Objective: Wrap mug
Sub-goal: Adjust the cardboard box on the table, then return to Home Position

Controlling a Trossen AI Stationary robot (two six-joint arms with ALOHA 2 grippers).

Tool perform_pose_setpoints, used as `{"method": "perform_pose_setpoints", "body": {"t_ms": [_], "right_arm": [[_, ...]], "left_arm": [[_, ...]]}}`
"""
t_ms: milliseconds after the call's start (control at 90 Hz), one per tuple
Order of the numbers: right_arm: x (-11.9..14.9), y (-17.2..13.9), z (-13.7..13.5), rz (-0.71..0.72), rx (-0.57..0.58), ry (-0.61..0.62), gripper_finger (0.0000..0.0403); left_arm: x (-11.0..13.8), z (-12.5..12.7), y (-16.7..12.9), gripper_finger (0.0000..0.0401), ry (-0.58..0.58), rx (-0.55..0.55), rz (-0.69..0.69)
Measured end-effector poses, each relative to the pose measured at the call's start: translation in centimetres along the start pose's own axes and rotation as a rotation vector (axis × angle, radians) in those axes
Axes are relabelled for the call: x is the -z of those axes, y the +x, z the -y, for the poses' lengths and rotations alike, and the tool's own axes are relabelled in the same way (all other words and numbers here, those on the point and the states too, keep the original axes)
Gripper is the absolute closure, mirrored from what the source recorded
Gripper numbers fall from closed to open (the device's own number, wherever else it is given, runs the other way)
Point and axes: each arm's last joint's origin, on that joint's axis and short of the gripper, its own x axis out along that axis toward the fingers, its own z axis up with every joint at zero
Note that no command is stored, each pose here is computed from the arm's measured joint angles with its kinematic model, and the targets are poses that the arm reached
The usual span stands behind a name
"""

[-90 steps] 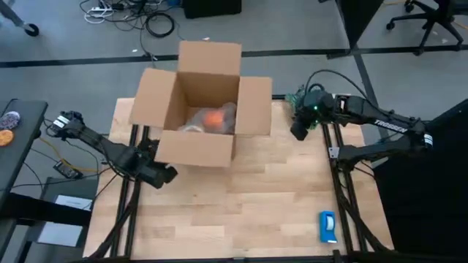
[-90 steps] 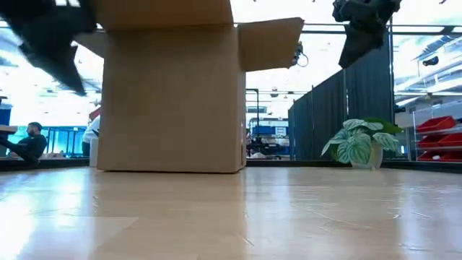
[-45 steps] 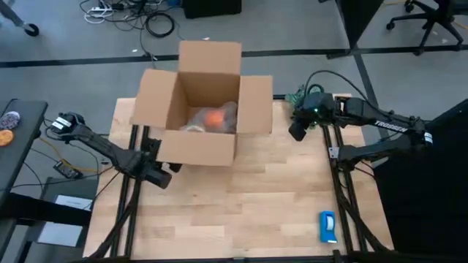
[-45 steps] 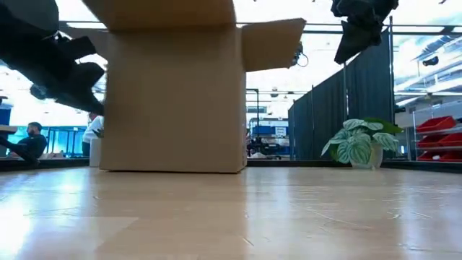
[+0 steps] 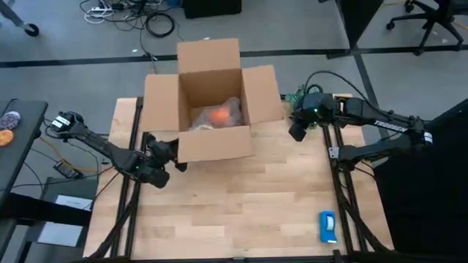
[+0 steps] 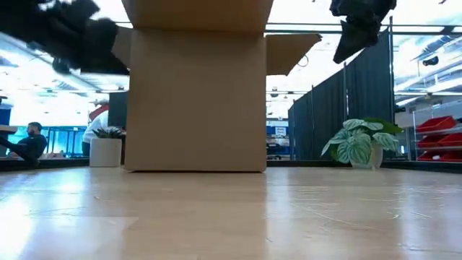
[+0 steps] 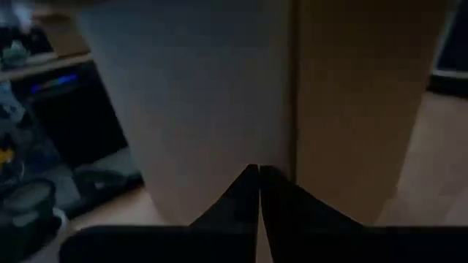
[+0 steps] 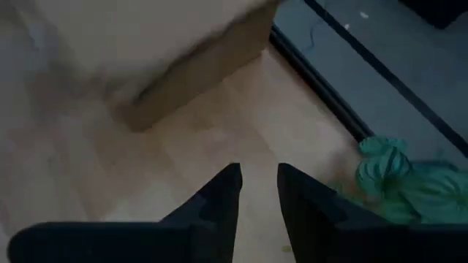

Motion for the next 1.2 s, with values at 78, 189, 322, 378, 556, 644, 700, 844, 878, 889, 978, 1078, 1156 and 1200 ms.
{"method": "perform_pose_setpoints", "body": {"t_ms": [78,189,322,378,556,644,700,844,878,889,978,1078,1156,1200], "right_arm": [[0.6,-0.4,0.2,-0.029,0.003,-0.006,0.033],[1.8,-0.4,0.2,-0.021,-0.007,0.025,0.033],[3.9,0.5,-0.2,0.058,-0.051,0.093,0.033],[4.4,0.9,-0.5,0.124,-0.096,0.128,0.033],[5.8,2.4,-2.3,0.383,-0.321,0.213,0.033],[6.4,3.2,-3.3,0.524,-0.414,0.23,0.033],[6.9,3.8,-3.9,0.605,-0.456,0.217,0.033],[8.8,5.1,-4.7,0.747,-0.561,0.222,0.0331],[9.3,5.3,-4.8,0.771,-0.585,0.223,0.0331],[9.5,5.4,-4.8,0.779,-0.593,0.224,0.0331],[11.4,6.4,-4.9,0.829,-0.623,0.241,0.0331],[13.5,7.5,-4.7,0.849,-0.648,0.292,0.0331],[14.6,7.9,-4.5,0.868,-0.663,0.328,0.0331],[14.4,7.8,-4.4,0.883,-0.664,0.334,0.0331]], "left_arm": [[-1.0,-0.8,-0.9,0.0401,0.039,0.037,0.002],[-0.9,-2.7,-1.7,0.0401,0.041,0.068,-0.01],[-0.6,-3.7,-2.1,0.0401,-0.096,0.131,-0.029],[-0.4,-3.7,-2.2,0.0401,-0.112,0.178,-0.048],[-0.1,-1.9,-2.2,0.0401,-0.14,0.385,-0.02],[0.0,-1.0,-2.0,0.0401,-0.168,0.551,0.045],[0.0,-0.9,-1.9,0.0401,-0.193,0.649,0.12],[1.2,-1.5,-1.1,0.0401,-0.17,0.776,0.287],[1.6,-1.9,-0.8,0.0401,-0.172,0.758,0.297],[1.7,-2.0,-0.7,0.0401,-0.177,0.751,0.298],[3.2,-2.7,0.2,0.0401,-0.225,0.727,0.279],[3.5,-2.8,0.7,0.0401,-0.253,0.816,0.247],[3.2,-2.8,0.9,0.0401,-0.259,0.87,0.245],[3.1,-2.8,1.0,0.0401,-0.259,0.87,0.247]]}}
